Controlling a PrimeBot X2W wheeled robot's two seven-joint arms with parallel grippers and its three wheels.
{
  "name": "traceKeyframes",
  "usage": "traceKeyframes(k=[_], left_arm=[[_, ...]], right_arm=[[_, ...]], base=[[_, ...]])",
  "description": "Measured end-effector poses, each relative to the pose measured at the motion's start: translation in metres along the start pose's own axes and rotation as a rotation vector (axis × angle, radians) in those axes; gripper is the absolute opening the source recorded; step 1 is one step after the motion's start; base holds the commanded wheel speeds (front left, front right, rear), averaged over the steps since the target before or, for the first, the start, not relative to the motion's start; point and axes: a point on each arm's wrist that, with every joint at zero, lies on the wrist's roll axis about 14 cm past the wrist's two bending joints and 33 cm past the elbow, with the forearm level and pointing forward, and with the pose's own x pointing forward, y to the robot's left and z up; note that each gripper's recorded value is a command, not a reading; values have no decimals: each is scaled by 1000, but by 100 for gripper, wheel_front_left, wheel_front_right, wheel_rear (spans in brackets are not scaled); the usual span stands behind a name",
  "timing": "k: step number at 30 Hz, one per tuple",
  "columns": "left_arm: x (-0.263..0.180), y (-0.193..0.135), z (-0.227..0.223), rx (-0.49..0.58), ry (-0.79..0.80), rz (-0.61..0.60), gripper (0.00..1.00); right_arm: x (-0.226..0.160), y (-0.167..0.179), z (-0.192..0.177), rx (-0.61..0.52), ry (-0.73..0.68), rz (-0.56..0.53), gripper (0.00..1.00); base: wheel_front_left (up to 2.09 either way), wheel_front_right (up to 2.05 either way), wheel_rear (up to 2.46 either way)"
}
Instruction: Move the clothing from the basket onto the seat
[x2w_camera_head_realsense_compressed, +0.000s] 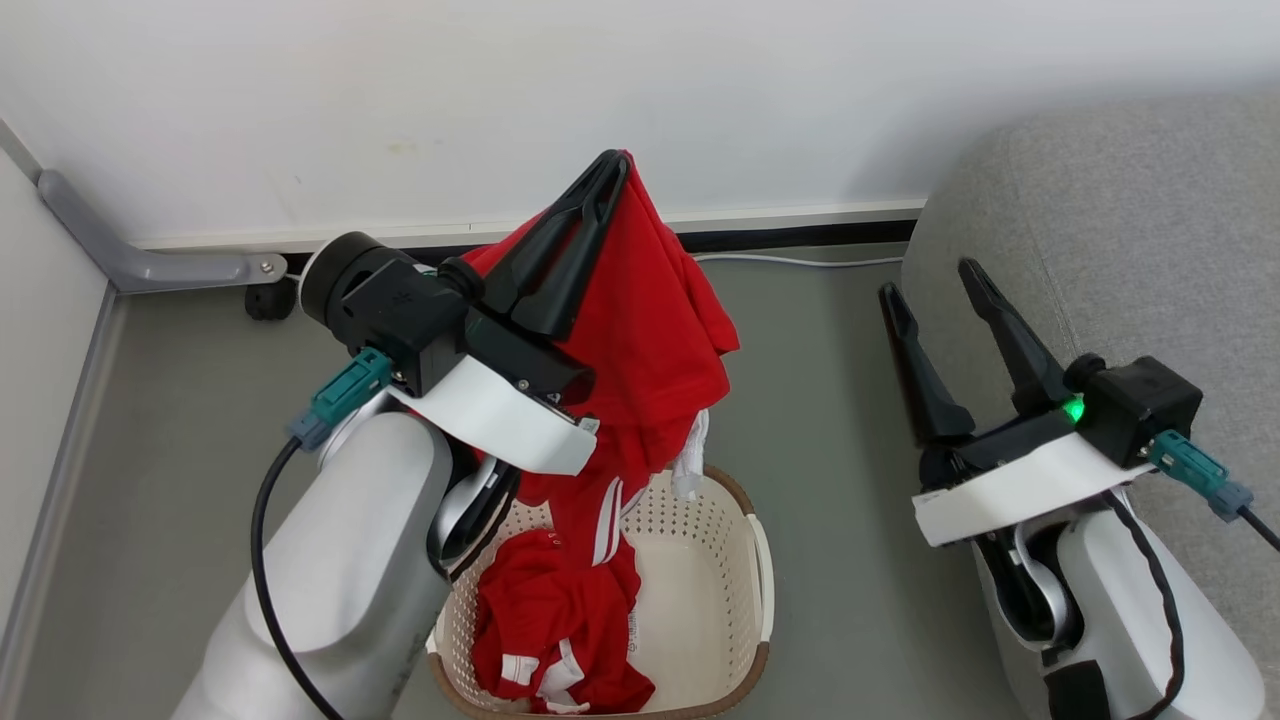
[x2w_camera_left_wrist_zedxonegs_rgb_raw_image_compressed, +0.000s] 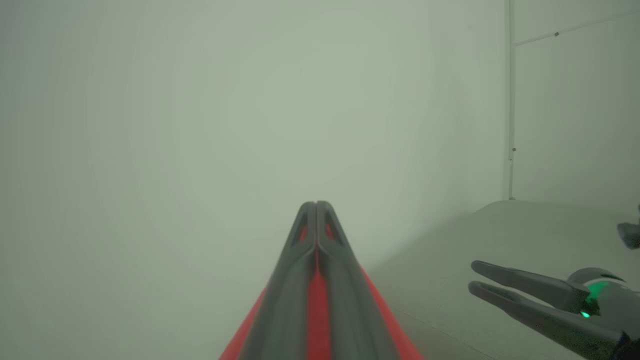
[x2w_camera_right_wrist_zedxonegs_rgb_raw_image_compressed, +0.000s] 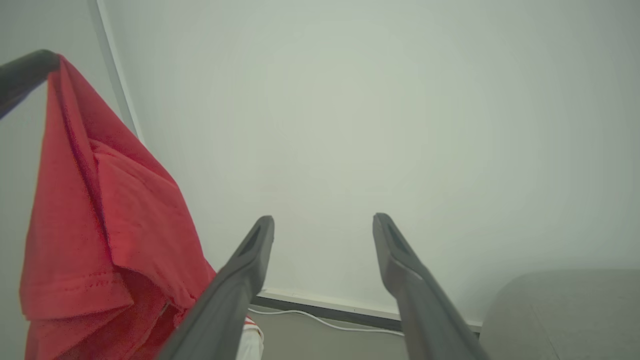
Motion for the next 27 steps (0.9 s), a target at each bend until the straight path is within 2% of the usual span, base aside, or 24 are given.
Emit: traceKeyframes(k=[5,9,14,22,27], left_arm=[[2,-4,-5,-16,5,-5,0],[2,-5,-7,-21,9,-6,0],[1,-7,-8,-24,12,-11,0],[0,-12,-8,-25,14,-22,0],[-1,-13,-7,-29,12,-22,0]], right_arm=[[13,47,36,41,-100,179,100],[13,74,49,69,-128,286,100],[1,106,23,75,-31,417,100],[4,99,-27,-19,118,405,100],[10,130,-35,1,136,472,100]], base=[[0,0,0],[0,0,0],[0,0,0],[0,0,0],[0,0,0]])
